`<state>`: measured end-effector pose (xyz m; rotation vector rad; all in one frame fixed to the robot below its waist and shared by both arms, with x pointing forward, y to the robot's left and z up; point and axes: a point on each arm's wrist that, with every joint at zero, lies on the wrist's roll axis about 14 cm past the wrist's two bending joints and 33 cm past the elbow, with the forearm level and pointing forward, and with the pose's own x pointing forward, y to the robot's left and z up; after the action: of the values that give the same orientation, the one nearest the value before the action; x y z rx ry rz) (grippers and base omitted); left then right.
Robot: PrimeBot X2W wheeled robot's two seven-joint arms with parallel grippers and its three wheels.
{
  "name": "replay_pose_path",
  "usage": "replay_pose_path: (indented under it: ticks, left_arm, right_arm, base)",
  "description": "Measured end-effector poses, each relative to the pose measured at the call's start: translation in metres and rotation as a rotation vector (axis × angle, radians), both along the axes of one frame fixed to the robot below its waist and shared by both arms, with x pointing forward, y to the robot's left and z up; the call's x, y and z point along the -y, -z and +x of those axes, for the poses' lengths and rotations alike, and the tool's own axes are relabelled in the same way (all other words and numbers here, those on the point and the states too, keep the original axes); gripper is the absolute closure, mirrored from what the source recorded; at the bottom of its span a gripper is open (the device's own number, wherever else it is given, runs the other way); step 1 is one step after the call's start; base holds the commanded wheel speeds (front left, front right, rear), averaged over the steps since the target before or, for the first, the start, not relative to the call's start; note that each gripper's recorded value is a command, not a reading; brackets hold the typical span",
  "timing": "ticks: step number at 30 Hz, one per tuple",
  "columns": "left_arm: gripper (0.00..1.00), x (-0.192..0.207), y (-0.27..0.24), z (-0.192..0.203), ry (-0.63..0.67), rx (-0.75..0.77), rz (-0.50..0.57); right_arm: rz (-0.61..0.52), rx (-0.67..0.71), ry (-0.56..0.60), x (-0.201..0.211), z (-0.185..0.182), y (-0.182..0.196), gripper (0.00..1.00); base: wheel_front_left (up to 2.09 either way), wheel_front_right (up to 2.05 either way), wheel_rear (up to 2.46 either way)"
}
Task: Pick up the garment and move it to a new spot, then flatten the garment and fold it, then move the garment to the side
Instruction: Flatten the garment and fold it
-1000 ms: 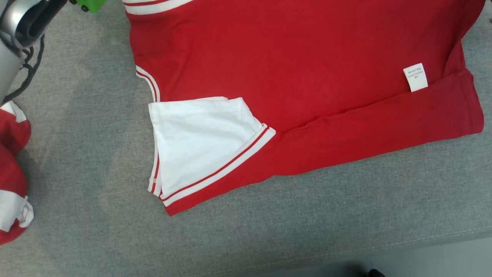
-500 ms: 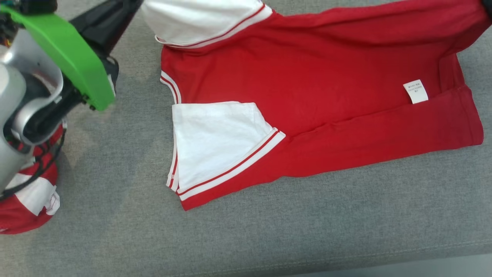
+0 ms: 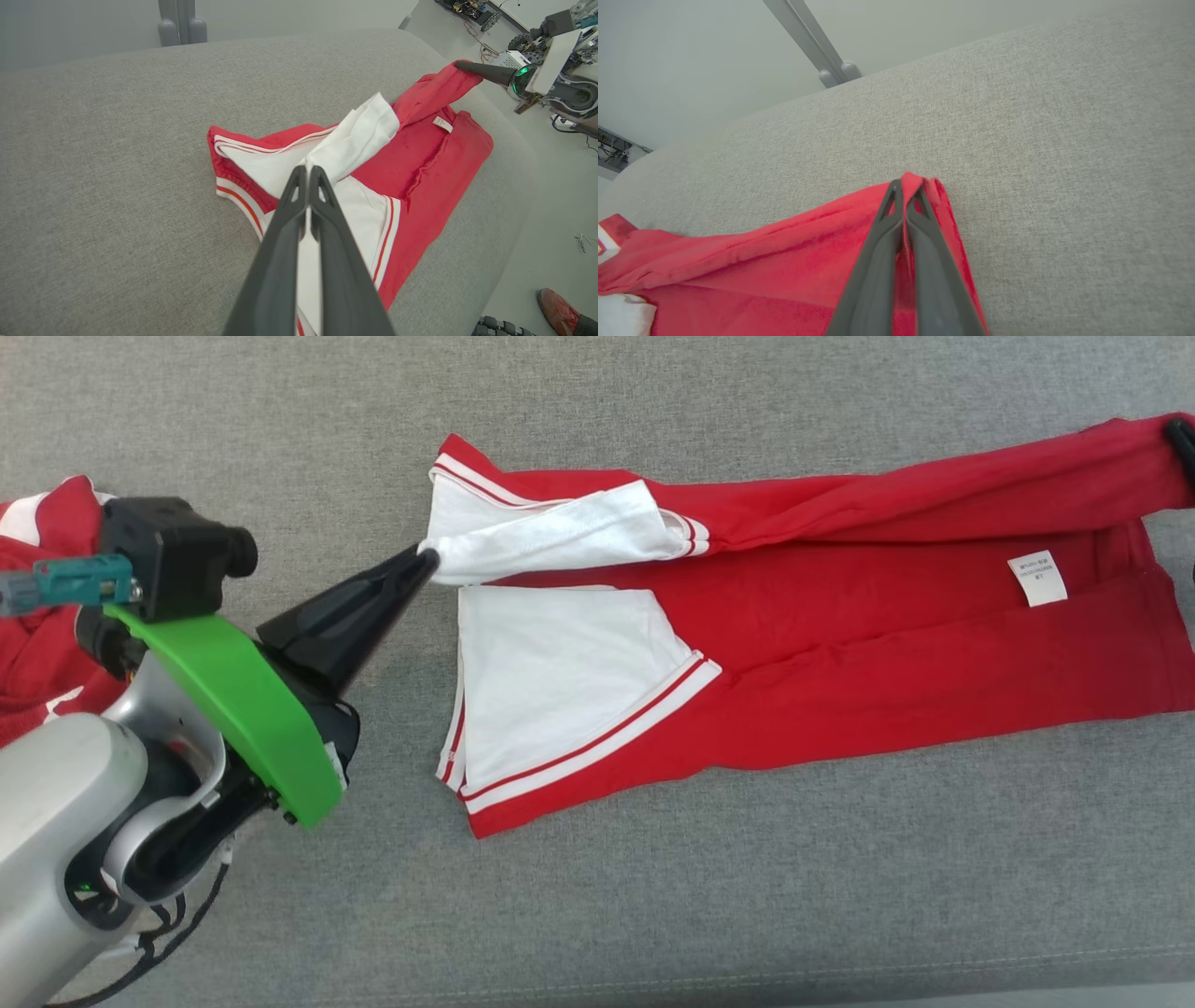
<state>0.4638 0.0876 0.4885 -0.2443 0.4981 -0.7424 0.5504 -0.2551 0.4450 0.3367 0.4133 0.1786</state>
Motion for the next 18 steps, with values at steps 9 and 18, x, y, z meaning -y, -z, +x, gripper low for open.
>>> replay_pose_path:
  ticks: [9,18]
  left_arm:
    - [1.00,0.004,0.025,-0.036,-0.013,-0.138,-0.030]
    - [0.00,0.008,0.037,-0.057,-0.039,-0.185,-0.046]
  right_arm:
    - [-0.001,-0.055,0.022,0.004,-0.018,0.025,1.00]
    - [0.009,-0.063,0.071,0.013,-0.032,0.030,0.00]
  base:
    - [0.00,0.00,0.00]
    - [0.00,0.00,0.00]
